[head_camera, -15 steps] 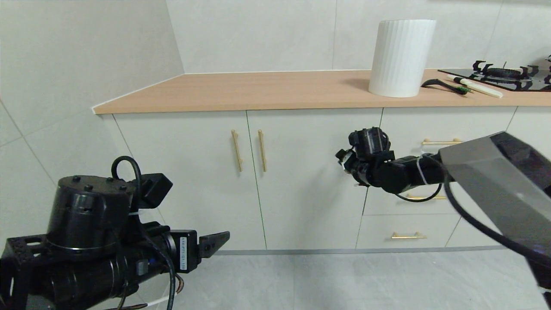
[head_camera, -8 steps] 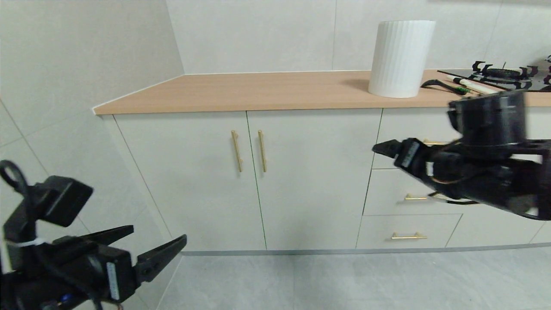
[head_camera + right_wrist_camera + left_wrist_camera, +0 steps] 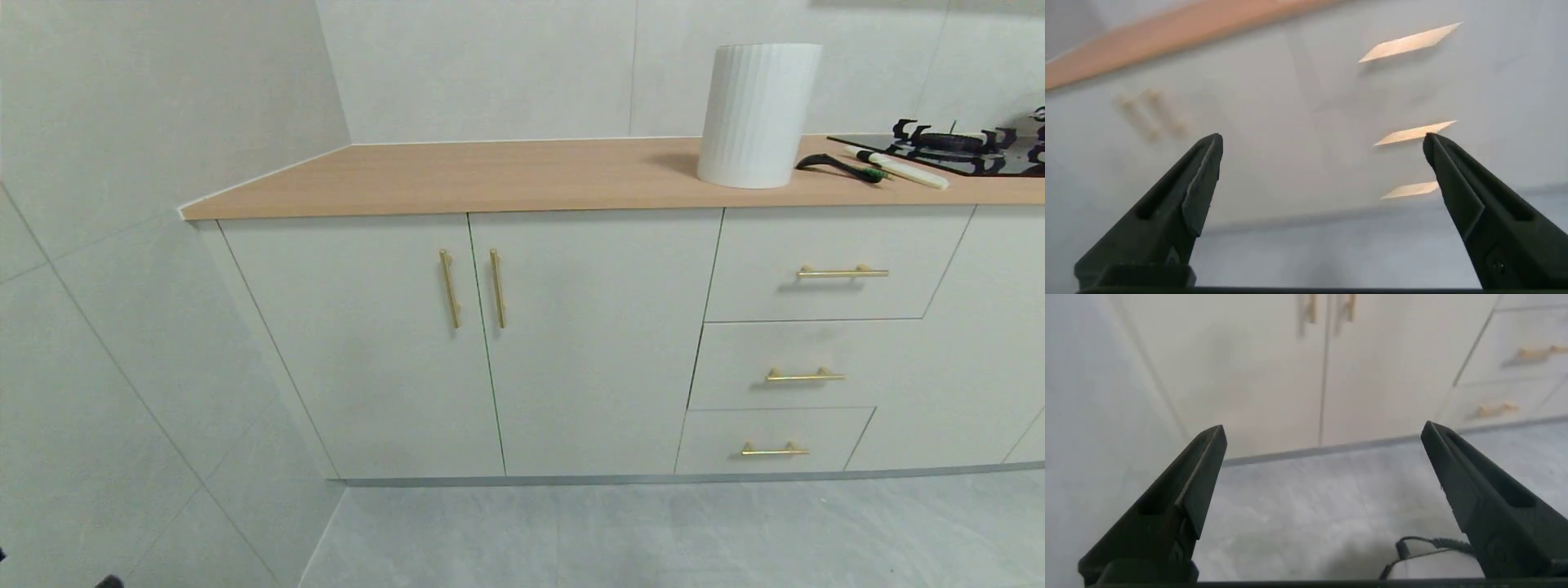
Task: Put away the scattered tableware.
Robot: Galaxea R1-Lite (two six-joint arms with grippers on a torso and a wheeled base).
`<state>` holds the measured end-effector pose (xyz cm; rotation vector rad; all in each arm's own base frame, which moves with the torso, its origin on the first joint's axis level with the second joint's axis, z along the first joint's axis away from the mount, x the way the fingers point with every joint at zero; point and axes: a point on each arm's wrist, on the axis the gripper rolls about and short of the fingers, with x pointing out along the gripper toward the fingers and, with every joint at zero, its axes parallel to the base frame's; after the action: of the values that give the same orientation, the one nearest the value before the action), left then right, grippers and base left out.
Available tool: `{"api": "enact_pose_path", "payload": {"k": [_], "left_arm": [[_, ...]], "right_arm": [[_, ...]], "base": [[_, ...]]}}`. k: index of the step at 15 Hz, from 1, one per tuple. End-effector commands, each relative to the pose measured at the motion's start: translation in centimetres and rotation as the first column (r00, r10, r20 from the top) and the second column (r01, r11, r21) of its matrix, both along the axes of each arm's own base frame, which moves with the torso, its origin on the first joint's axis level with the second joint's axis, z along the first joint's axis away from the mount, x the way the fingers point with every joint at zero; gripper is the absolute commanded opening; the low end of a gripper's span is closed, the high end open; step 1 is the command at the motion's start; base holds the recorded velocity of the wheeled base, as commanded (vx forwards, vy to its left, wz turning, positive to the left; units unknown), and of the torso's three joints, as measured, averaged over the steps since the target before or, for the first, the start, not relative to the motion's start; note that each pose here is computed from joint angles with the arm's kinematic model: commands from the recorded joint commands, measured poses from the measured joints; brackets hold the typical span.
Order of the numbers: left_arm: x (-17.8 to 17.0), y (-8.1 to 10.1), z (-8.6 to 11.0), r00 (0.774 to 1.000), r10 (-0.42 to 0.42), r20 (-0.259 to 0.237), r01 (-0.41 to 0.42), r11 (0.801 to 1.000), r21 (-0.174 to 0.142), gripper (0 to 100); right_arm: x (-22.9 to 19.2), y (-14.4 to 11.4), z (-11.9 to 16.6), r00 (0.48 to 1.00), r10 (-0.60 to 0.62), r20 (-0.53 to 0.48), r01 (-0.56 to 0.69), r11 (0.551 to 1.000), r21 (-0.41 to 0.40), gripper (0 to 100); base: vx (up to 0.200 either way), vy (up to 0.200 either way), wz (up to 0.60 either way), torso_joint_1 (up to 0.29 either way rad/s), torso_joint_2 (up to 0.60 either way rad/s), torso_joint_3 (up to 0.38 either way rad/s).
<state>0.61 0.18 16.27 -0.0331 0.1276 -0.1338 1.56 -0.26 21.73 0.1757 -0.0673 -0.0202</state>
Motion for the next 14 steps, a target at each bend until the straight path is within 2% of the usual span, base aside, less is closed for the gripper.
{"api": "enact_pose_path", "payload": {"k": [1, 4, 7, 8, 9, 11, 13, 14], "left_arm": [[-4.4, 0.8, -1.7, 0.986, 0.062, 0.155, -0.056, 0.998, -0.04, 100], [-4.7, 0.8, -2.0, 0.974, 0.168, 0.151, -0.163, 0.986, -0.044, 100], [-4.7, 0.6, -2.4, 0.94, 0.306, 0.154, -0.302, 0.952, -0.046, 100], [-4.9, 0.5, -2.5, 0.932, 0.323, 0.165, -0.319, 0.946, -0.05, 100], [-5.4, 0.2, -3.9, 0.933, 0.306, 0.188, -0.305, 0.952, -0.031, 100], [-4.7, 0.3, -5.3, 0.926, 0.345, 0.151, -0.347, 0.938, -0.016, 100], [-3.8, 0.2, -6.8, 0.951, 0.279, 0.136, -0.288, 0.956, 0.054, 100], [-3.5, 0.1, -7.5, 0.962, 0.236, 0.136, -0.248, 0.966, 0.074, 100]], "right_arm": [[-7.0, -0.9, -4.0, 0.973, -0.178, 0.148, 0.195, 0.975, -0.108, 100], [-7.6, -0.3, -6.6, 0.949, -0.274, 0.152, 0.292, 0.95, -0.109, 100], [-6.7, -0.5, -7.9, 0.931, -0.341, 0.129, 0.352, 0.933, -0.076, 100], [-6.6, -0.5, -8.0, 0.931, -0.341, 0.129, 0.352, 0.933, -0.072, 100], [-6.1, -0.5, -8.7, 0.934, -0.339, 0.115, 0.349, 0.934, -0.076, 100], [-5.2, -0.5, -10.6, 0.94, -0.335, 0.064, 0.34, 0.935, -0.098, 100], [-4.0, -0.2, -13.2, 0.975, -0.221, 0.01, 0.22, 0.967, -0.13, 100], [-3.9, -0.1, -13.5, 0.986, -0.165, -0.006, 0.163, 0.977, -0.136, 100]], "base": [[0.0, 0.0, 0.0, 0.0, 0.0, 0.0], [0.0, 0.0, 0.0, 0.0, 0.0, 0.0], [0.0, 0.0, 0.0, 0.0, 0.0, 0.0], [0.0, 0.0, 0.0, 0.0, 0.0, 0.0], [0.0, 0.0, 0.0, 0.0, 0.0, 0.0], [0.0, 0.0, 0.0, 0.0, 0.0, 0.0], [0.0, 0.0, 0.0, 0.0, 0.0, 0.0], [0.0, 0.0, 0.0, 0.0, 0.0, 0.0]]}}
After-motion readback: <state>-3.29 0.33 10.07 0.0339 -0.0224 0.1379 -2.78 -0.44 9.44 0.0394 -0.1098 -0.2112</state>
